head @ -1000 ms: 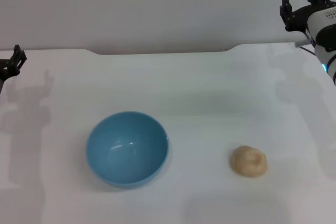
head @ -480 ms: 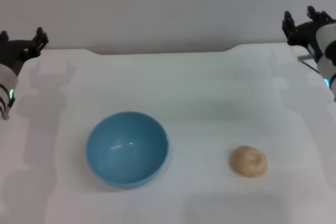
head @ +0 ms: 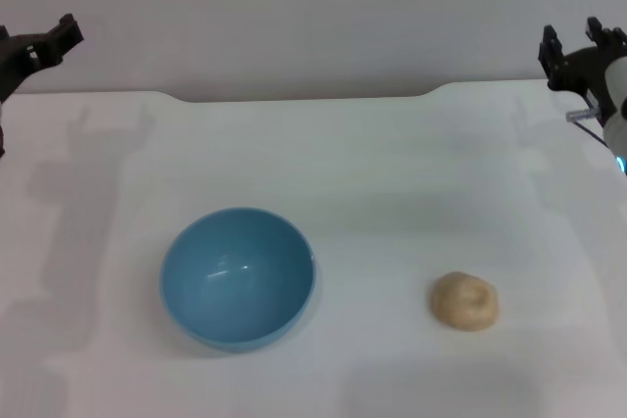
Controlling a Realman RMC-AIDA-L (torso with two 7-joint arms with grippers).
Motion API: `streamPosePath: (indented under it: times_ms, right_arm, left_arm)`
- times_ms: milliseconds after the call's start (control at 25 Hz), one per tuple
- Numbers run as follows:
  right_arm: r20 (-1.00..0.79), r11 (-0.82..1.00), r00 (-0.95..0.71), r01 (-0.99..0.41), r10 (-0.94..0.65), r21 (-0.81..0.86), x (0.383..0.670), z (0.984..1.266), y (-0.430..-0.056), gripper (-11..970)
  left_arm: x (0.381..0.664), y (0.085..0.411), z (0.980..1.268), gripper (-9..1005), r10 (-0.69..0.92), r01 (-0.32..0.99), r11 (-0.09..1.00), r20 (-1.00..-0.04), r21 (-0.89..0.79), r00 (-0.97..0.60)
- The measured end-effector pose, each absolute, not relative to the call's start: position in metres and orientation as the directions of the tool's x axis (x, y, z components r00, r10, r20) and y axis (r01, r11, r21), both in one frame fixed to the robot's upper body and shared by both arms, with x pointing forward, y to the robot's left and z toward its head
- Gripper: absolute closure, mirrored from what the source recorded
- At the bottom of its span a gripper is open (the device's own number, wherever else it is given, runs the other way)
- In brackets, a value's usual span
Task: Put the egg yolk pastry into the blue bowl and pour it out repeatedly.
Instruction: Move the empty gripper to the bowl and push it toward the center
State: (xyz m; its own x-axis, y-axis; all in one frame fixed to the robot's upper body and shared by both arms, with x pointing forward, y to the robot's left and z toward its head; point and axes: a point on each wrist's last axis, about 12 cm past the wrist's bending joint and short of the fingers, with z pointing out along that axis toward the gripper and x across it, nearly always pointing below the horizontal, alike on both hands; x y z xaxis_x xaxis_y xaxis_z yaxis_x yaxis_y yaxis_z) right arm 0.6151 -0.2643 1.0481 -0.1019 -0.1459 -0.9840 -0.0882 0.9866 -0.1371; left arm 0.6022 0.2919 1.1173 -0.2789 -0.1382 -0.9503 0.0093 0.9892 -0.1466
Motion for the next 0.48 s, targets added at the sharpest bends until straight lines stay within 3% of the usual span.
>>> streamPosePath:
  times_ms: [240,480]
  right_arm:
    - [-0.99,0.999,-0.139,-0.046,-0.033,-0.027,0.6,1.036,-0.278,479]
    - [-0.987,0.999,-0.155,-0.037,-0.031,-0.025,0.59,1.028,-0.284,479]
  left_arm:
    - [0.584,0.281,1.136,122,-0.105,0.068,0.987,-0.898,-0.148,-0.427]
    - [0.572,0.268,1.142,122,-0.058,0.124,0.982,-0.843,-0.145,-0.535]
